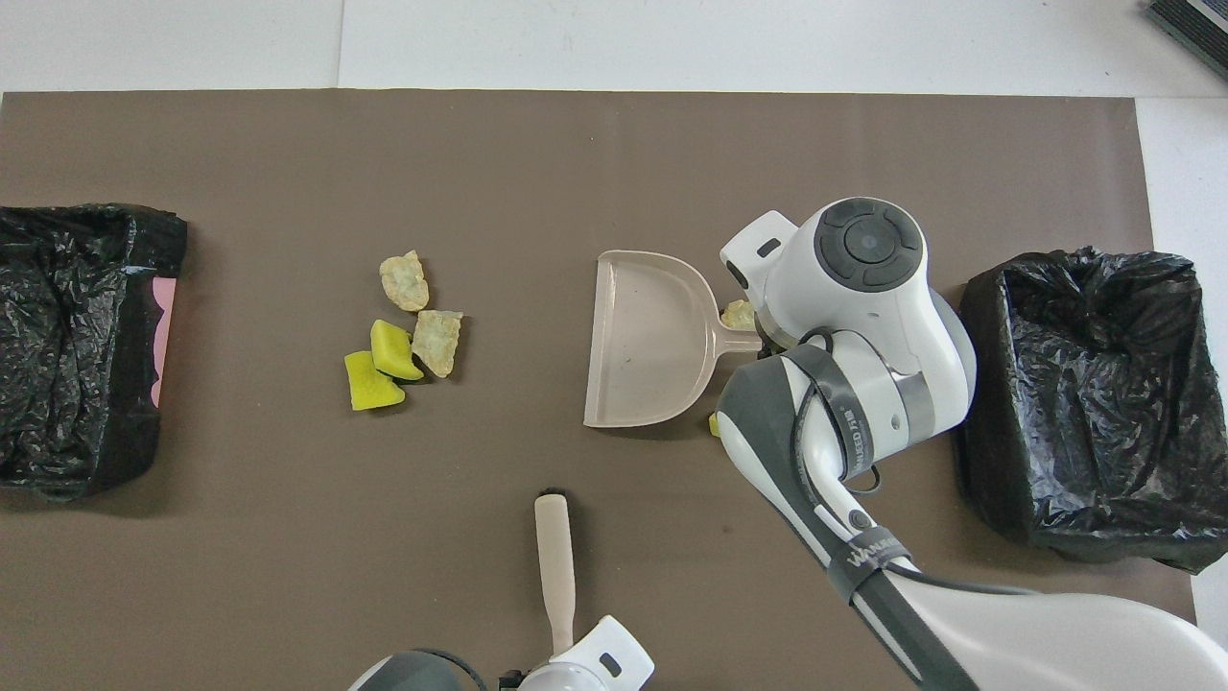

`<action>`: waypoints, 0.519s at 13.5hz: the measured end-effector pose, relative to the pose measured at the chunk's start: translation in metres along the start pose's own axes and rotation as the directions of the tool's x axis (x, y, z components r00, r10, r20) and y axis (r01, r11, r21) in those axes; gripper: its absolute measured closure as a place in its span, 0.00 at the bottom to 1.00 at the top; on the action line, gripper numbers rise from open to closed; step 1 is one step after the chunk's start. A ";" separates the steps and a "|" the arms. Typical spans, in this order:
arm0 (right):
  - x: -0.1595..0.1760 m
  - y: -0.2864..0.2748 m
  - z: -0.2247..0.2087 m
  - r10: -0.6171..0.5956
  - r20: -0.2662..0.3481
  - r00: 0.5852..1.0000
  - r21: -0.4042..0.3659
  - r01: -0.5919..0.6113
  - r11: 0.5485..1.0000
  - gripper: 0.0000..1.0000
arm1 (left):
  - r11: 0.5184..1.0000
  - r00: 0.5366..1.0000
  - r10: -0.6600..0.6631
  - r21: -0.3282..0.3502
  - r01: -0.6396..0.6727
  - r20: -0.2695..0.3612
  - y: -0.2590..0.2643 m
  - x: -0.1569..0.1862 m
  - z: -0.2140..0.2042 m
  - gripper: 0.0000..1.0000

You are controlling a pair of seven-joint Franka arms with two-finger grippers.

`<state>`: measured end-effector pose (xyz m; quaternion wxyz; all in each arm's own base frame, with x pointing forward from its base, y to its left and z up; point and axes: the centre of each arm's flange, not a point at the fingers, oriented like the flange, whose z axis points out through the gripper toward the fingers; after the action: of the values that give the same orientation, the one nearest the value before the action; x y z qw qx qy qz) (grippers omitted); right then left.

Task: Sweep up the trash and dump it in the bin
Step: 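Grasp the beige brush handle with the left gripper and lift it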

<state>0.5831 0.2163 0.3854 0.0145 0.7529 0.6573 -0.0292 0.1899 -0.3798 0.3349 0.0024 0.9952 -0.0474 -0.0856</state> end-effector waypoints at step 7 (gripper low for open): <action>0.002 -0.001 0.000 -0.005 0.000 1.000 0.000 0.005 1.000 0.67 | 0.998 0.996 -0.062 0.032 0.060 0.058 -0.024 0.026 -0.016 0.73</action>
<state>0.5820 0.2189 0.3850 0.0145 0.7514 0.6591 -0.0292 0.2207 -0.3582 0.3456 -0.0165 0.9932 -0.0185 -0.1140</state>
